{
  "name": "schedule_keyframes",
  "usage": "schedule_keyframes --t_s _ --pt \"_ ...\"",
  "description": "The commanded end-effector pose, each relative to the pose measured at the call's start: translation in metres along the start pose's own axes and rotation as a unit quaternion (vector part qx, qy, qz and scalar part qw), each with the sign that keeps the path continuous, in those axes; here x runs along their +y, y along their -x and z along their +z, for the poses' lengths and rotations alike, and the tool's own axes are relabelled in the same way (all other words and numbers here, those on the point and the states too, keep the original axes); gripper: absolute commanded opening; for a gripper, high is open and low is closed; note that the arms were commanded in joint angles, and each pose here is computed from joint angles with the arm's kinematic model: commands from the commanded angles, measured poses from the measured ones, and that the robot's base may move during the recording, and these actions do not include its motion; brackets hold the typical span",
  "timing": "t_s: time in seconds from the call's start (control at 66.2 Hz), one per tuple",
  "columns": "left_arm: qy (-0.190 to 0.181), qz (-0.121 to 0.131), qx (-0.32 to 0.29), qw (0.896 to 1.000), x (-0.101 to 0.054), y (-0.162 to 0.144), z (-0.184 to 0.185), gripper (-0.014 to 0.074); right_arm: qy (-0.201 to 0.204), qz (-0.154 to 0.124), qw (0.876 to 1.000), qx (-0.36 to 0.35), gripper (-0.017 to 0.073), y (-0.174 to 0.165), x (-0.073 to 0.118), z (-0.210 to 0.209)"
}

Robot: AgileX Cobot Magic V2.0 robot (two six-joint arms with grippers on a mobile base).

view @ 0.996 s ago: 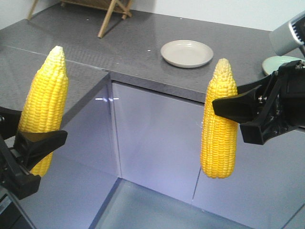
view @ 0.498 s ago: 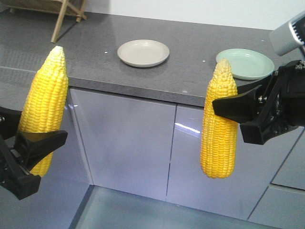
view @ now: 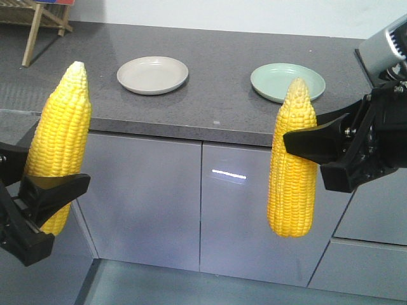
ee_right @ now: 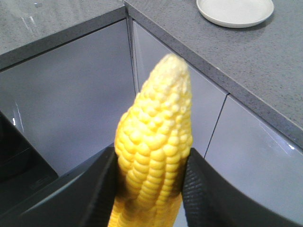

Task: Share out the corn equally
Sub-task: 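Drive the base toward the counter with the empty cream and green plates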

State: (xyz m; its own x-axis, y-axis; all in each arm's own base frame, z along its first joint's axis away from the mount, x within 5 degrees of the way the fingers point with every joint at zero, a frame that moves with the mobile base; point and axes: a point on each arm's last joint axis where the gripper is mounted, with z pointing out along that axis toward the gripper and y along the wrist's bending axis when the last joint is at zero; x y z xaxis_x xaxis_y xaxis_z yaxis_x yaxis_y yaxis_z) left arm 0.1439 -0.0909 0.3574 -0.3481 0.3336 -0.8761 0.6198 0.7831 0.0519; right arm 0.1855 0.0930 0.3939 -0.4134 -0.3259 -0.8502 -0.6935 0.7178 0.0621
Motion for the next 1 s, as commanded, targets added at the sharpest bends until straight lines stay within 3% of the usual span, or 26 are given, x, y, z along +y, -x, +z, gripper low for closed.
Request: schedule_keyframes --t_s 0.0,0.981 --pt "0.008 -0.005 -0.051 0.999 0.001 0.0142 -0.0066 0.0307 -0.01 -0.002 0.999 -0.045 0.0204 0.0119 0.0022 -0.0099" --pt "0.008 -0.005 -0.051 0.999 0.001 0.0142 -0.0066 0.0307 -0.01 -0.002 0.999 -0.045 0.0204 0.0119 0.0022 -0.0099"
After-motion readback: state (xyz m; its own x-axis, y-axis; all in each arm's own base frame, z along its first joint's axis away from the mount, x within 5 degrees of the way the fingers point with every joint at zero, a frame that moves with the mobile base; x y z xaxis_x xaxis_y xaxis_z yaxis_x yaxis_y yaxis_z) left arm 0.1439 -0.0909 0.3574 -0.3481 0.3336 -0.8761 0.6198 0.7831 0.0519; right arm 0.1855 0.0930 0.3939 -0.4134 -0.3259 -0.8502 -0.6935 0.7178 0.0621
